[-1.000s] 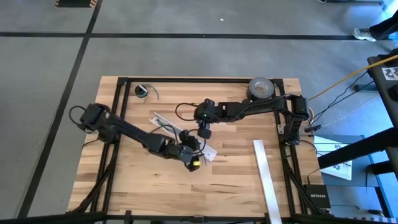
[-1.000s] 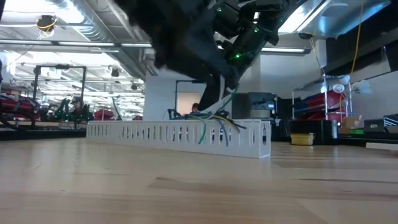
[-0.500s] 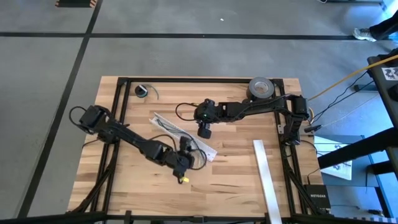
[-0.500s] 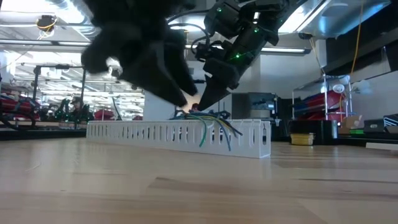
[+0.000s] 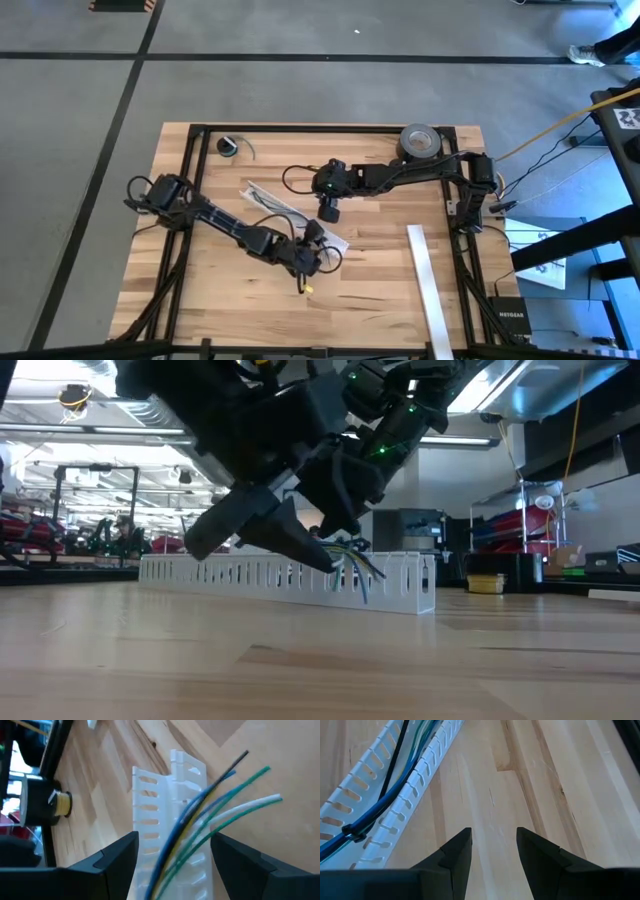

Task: Ziptie cables
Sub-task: Put the colored ziptied cable into the white cable duct

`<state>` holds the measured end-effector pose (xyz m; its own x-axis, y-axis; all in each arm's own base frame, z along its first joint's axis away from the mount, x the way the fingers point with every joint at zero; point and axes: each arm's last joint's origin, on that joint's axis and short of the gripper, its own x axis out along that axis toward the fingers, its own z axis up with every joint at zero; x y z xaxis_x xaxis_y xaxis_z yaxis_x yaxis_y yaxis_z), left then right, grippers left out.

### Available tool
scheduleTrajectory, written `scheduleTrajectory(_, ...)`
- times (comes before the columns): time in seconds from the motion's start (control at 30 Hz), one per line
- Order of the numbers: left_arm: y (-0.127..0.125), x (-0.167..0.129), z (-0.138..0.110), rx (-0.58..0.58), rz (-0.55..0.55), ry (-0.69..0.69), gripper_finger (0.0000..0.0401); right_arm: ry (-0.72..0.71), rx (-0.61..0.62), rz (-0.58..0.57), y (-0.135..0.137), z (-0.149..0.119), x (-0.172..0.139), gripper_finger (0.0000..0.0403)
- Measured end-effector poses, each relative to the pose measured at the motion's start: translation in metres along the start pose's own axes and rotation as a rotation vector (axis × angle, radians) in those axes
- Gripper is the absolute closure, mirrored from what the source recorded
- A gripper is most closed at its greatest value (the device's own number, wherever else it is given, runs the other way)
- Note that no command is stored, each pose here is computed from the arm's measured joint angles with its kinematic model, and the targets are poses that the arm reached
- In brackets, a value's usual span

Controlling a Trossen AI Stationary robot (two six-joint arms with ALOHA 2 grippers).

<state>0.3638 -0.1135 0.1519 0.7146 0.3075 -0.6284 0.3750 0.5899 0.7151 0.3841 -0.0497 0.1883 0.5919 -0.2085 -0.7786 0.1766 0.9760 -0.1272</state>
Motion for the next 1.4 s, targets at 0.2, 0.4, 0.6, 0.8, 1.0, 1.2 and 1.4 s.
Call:
scheduleTrajectory(0.2, 0.006, 0.004, 0.004, 0.026, 0.042, -0.054, 0.0166, 0.000, 0.000, 0.000, 0.000, 0.000, 0.000, 0.0261)
scheduleTrajectory(0.4, 0.012, 0.006, 0.004, -0.039, 0.065, -0.072, 0.0166, 0.000, -0.001, 0.000, 0.000, 0.000, 0.000, 0.0261)
scheduleTrajectory(0.6, 0.017, 0.008, 0.003, -0.094, 0.084, -0.085, 0.0166, 0.003, -0.003, -0.001, 0.000, 0.000, 0.000, 0.0261)
scheduleTrajectory(0.8, 0.024, 0.009, 0.004, -0.150, 0.138, -0.102, 0.0166, 0.003, -0.004, -0.002, 0.000, 0.000, 0.000, 0.0261)
scheduleTrajectory(1.0, 0.029, 0.012, 0.001, -0.222, 0.148, -0.103, 0.0166, 0.019, -0.007, -0.060, -0.002, -0.002, 0.000, 0.0261)
scheduleTrajectory(1.2, 0.036, 0.018, -0.005, -0.324, 0.138, -0.104, 0.0166, 0.031, -0.010, -0.143, -0.004, -0.003, 0.000, 0.0261)
scheduleTrajectory(1.4, 0.032, 0.017, -0.003, -0.448, 0.086, -0.133, 0.0166, 0.036, -0.021, -0.139, -0.004, -0.003, 0.000, 0.0261)
